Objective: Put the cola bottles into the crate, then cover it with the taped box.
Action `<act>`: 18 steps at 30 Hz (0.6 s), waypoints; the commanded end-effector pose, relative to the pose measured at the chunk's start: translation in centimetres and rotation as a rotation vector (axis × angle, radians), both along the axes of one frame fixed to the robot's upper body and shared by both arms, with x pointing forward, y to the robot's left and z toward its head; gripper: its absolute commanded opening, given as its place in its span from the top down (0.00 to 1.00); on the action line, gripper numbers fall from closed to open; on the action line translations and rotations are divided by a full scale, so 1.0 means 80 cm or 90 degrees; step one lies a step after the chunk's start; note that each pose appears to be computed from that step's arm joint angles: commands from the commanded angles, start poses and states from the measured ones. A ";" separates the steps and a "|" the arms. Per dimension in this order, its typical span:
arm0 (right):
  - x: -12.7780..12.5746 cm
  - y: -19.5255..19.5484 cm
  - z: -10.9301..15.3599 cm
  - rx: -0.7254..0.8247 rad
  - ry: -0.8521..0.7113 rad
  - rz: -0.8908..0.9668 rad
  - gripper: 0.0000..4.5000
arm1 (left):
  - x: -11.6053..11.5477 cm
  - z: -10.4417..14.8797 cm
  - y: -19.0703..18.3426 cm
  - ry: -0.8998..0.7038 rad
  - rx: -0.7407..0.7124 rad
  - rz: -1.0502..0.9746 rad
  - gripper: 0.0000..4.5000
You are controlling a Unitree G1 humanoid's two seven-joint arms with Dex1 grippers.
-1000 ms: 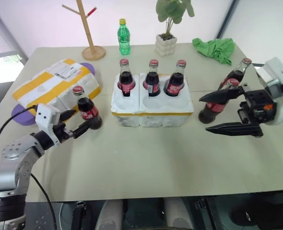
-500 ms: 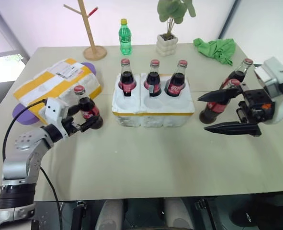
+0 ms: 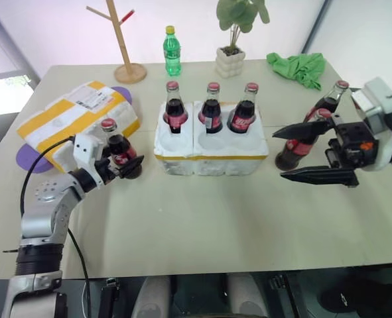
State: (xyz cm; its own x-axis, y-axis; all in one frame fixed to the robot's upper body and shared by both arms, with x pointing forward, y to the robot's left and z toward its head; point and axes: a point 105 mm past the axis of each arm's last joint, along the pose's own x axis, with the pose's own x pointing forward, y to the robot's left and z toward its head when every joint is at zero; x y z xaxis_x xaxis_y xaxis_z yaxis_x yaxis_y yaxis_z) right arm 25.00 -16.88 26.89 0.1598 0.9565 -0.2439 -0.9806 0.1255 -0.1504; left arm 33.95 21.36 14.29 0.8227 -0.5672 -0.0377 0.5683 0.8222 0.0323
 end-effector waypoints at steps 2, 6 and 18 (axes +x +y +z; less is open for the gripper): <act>-0.006 0.004 0.009 0.005 -0.023 0.010 0.00 | -0.004 0.020 0.002 -0.036 -0.003 -0.008 0.37; -0.004 0.005 0.007 0.005 -0.021 0.008 0.00 | -0.005 0.021 0.004 -0.030 -0.006 -0.008 0.37; -0.002 0.004 0.004 0.004 -0.018 0.002 0.00 | -0.036 0.142 -0.028 -0.081 0.023 -0.196 0.37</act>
State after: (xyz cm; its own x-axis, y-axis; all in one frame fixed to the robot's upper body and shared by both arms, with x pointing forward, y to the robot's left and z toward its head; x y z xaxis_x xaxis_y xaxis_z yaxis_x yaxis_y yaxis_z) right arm 25.19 -16.68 26.69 0.1668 0.9574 -0.2358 -0.9802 0.1351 -0.1451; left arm 32.30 19.75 21.28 0.6638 -0.7443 -0.0735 0.7479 0.6610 0.0610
